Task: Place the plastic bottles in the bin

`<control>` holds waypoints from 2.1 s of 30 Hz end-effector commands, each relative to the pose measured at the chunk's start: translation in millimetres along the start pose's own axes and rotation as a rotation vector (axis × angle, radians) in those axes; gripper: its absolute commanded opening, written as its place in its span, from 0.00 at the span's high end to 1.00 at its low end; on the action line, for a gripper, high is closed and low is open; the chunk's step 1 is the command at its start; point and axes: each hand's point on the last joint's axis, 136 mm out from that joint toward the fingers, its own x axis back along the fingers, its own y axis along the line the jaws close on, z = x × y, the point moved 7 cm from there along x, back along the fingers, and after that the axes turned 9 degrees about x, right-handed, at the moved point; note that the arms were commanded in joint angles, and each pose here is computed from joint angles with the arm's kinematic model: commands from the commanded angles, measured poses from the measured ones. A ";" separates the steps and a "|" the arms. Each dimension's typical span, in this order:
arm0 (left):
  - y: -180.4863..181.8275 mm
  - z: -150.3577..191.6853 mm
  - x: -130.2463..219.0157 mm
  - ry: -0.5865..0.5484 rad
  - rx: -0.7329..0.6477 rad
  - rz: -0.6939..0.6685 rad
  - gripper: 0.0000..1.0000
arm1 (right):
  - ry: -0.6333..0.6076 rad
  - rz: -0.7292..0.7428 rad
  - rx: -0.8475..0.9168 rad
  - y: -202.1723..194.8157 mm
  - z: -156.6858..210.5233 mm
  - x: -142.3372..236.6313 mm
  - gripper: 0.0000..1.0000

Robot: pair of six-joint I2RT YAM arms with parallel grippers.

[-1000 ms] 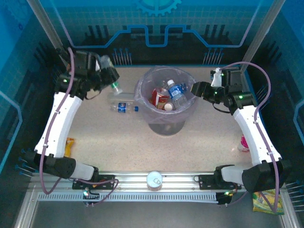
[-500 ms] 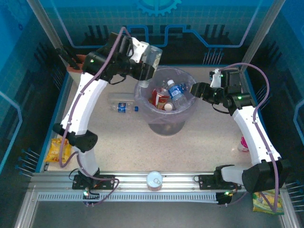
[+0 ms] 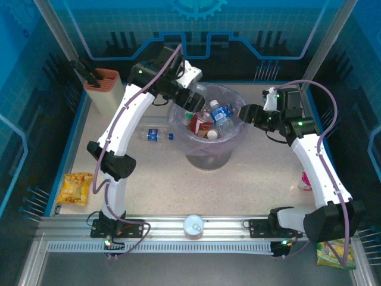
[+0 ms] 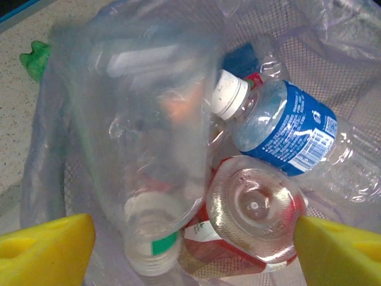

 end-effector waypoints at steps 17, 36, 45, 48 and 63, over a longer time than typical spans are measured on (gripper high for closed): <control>-11.3 -13.4 -18.9 -0.110 0.091 0.027 0.59 | -0.004 0.004 0.028 2.1 -0.2 7.1 0.38; -13.3 24.1 -35.4 -0.055 0.136 0.063 0.67 | 0.004 -0.023 0.031 7.5 -2.1 -0.2 0.38; -39.5 -15.4 35.0 -0.267 0.091 0.143 0.41 | -0.038 -0.043 0.077 21.5 -15.8 13.3 0.34; -42.0 -22.1 60.0 -0.333 0.089 0.121 0.33 | -0.061 -0.040 0.101 26.2 -22.2 19.2 0.33; 133.3 43.2 67.1 -0.252 0.671 -0.234 0.18 | -0.082 -0.025 0.141 31.1 -27.4 29.5 0.26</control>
